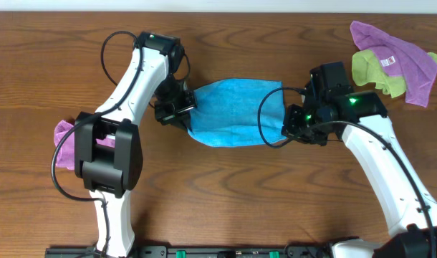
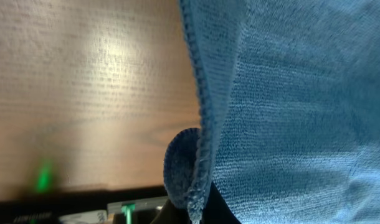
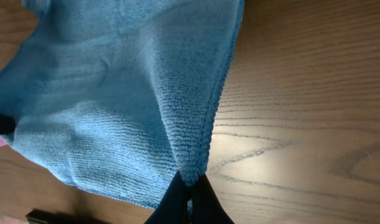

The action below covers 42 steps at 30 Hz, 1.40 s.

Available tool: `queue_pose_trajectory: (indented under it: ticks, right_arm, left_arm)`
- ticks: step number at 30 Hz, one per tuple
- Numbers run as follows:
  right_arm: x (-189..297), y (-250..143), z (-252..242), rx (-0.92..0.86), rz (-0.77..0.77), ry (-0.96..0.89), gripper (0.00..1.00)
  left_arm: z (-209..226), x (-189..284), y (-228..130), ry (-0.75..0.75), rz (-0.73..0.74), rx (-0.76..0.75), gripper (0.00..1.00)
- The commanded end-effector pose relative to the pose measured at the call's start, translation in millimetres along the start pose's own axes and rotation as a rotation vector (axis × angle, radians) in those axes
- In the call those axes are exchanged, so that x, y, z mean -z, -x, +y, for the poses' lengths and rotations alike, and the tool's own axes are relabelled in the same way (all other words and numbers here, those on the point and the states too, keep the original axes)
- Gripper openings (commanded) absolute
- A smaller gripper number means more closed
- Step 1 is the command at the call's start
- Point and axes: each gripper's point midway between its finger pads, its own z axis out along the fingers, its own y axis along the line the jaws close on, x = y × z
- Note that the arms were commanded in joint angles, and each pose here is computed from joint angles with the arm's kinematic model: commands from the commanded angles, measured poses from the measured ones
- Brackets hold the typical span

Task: Fold the cloth

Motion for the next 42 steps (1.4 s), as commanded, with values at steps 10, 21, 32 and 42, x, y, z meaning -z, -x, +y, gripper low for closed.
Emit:
queue_pose_trajectory:
  ticks: [10,21,32,42]
  right_arm:
    - [1.8,-2.1,-0.3,0.028,-0.004,-0.011,0.01]
    - [1.8,-5.0,-2.0,0.023,0.008,-0.018,0.01]
    - [2.8,-8.5,-18.5,0.020,0.012,-0.105,0.38]
    - [5.2,-9.0,-33.4,0.009,0.003,-0.186,0.60]
  left_arm:
    - [7.0,5.2,-22.2,0.034,0.072,-0.083,0.22]
    - [18.1,7.8,-32.3,0.072,0.116,-0.131,0.45]
    - [18.4,8.8,-26.3,0.058,0.097,-0.129,0.45]
    - [15.1,8.7,-27.6,0.039,0.103,-0.114,0.46]
